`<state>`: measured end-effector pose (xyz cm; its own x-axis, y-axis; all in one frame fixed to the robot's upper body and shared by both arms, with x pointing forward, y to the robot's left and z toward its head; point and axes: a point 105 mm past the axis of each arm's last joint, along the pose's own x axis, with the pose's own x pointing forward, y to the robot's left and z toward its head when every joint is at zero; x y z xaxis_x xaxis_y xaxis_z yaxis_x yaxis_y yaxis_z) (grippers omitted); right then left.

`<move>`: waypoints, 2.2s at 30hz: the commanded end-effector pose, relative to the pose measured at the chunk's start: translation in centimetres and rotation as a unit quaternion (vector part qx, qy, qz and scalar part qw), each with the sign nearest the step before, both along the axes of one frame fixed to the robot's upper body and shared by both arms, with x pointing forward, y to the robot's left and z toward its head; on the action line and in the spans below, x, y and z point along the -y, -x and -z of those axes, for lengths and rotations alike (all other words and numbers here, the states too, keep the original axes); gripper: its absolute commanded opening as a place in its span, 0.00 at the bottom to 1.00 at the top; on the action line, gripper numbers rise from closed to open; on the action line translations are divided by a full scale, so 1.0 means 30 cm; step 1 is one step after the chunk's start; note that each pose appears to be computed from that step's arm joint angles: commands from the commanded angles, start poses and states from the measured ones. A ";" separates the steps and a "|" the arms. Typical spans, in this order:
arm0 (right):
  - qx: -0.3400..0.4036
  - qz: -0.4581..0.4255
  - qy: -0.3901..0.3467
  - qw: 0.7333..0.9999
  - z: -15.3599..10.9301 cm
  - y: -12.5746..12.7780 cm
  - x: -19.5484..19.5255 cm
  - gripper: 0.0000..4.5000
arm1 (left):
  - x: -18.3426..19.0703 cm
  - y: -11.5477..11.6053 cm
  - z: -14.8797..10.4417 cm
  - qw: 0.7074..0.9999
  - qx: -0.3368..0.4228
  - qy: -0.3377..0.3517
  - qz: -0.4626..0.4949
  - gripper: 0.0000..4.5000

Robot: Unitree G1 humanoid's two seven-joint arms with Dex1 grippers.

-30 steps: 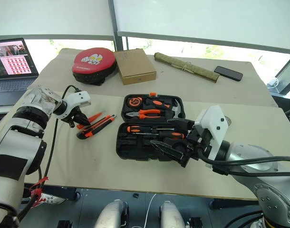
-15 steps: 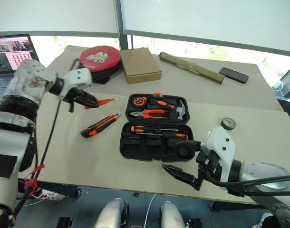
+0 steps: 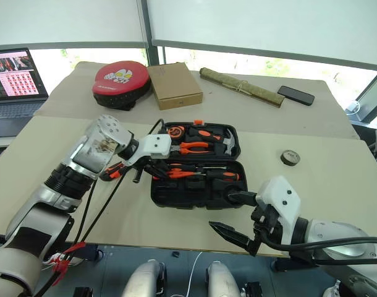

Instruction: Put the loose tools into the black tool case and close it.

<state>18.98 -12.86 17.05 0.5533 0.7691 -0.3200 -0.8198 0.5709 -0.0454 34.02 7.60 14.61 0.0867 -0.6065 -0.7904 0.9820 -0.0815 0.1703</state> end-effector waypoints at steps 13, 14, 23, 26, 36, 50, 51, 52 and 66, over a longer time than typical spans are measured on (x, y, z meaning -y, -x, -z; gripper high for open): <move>0.055 0.029 -0.023 0.998 -0.056 -0.031 -0.013 1.00 | 0.023 -0.007 0.046 0.997 0.001 -0.076 0.016 0.09; 0.057 0.031 -0.025 0.998 -0.059 -0.034 -0.013 1.00 | 0.018 -0.009 0.051 0.997 -0.001 -0.080 0.013 0.09; 0.064 0.038 -0.034 0.997 -0.065 -0.044 -0.015 1.00 | 0.008 -0.006 0.029 0.995 -0.066 -0.072 -0.036 0.09; 0.063 0.038 -0.037 0.997 -0.061 -0.042 -0.015 1.00 | -0.001 -0.003 0.012 0.994 -0.062 -0.077 -0.037 0.09; 0.067 0.032 -0.032 0.997 -0.045 -0.047 -0.023 1.00 | -0.022 -0.004 0.053 0.993 -0.047 -0.100 -0.028 0.09; 0.065 0.040 -0.034 0.996 -0.037 -0.054 -0.007 1.00 | -0.052 0.051 -0.146 0.998 -0.061 0.032 -0.005 0.72; 0.066 0.043 -0.032 0.996 -0.037 -0.056 -0.003 1.00 | -0.052 0.031 -0.151 0.995 -0.056 0.074 -0.021 0.66; 0.067 0.045 -0.031 0.996 -0.037 -0.059 0.000 1.00 | -0.050 0.014 -0.151 0.992 -0.044 0.111 -0.027 0.60; 0.068 0.046 -0.026 0.996 -0.045 -0.087 0.015 1.00 | -0.014 -0.037 0.029 0.968 0.003 0.250 -0.035 0.01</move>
